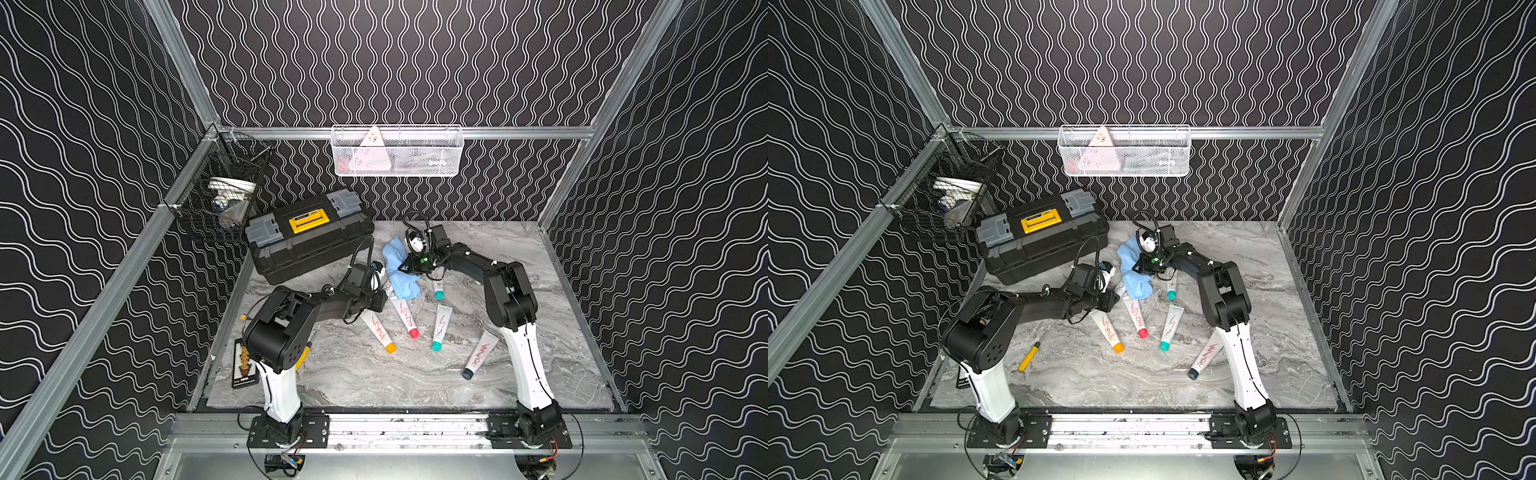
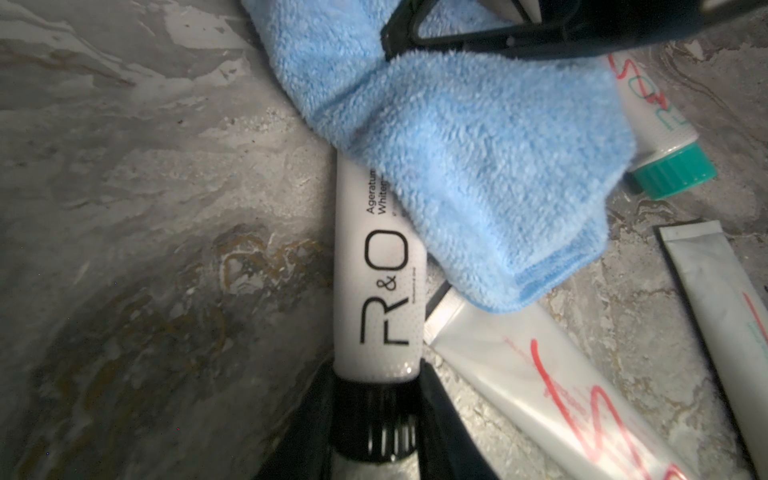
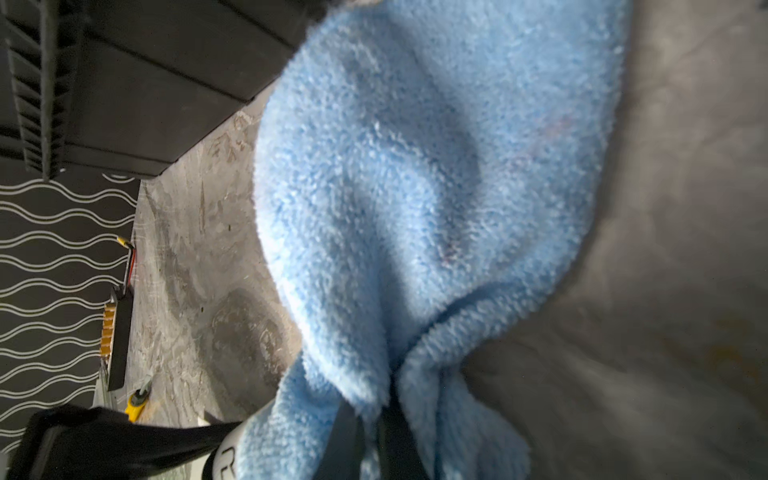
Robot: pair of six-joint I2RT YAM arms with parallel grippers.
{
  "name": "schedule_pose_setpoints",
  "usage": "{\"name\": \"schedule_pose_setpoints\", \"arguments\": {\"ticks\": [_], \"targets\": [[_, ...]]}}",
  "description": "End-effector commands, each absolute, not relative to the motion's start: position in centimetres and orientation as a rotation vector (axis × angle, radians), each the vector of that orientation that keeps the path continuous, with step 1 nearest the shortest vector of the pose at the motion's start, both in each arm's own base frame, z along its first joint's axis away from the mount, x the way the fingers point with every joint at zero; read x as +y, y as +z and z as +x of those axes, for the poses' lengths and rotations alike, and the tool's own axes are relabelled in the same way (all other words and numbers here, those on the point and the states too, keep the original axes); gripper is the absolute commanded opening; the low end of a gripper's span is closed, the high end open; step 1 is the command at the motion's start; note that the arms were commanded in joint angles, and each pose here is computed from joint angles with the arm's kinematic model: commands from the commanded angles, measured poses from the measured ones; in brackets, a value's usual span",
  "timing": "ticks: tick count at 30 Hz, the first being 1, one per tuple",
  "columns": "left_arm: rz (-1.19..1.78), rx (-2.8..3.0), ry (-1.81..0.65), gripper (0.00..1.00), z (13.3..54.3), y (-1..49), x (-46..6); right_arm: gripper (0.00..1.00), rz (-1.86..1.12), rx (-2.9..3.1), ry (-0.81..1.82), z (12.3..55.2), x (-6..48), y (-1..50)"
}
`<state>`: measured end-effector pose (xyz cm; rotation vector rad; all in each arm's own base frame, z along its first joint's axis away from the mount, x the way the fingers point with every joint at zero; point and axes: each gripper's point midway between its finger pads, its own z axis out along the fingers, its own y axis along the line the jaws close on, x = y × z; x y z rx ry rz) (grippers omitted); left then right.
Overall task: Wipe the surface of the toothpaste tube
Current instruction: Wipe the dirt from the toothpaste tube.
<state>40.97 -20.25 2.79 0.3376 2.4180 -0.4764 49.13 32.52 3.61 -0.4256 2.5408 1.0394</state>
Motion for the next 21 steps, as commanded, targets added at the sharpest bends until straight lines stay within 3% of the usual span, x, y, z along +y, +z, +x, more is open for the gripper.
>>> {"name": "schedule_pose_setpoints", "arguments": {"ticks": [1,13,21], "targets": [[0.313,2.405,-0.457,0.16,41.6,3.0,-20.0,0.0,-0.45,2.607,1.071,46.4,33.0,3.1],[0.312,2.406,-0.457,0.16,41.6,3.1,-20.0,0.0,-0.625,2.613,1.235,39.1,37.1,4.5],[0.313,2.403,-0.458,0.16,41.5,3.2,-20.0,0.0,-0.671,2.612,1.28,37.4,38.0,4.6]]}}
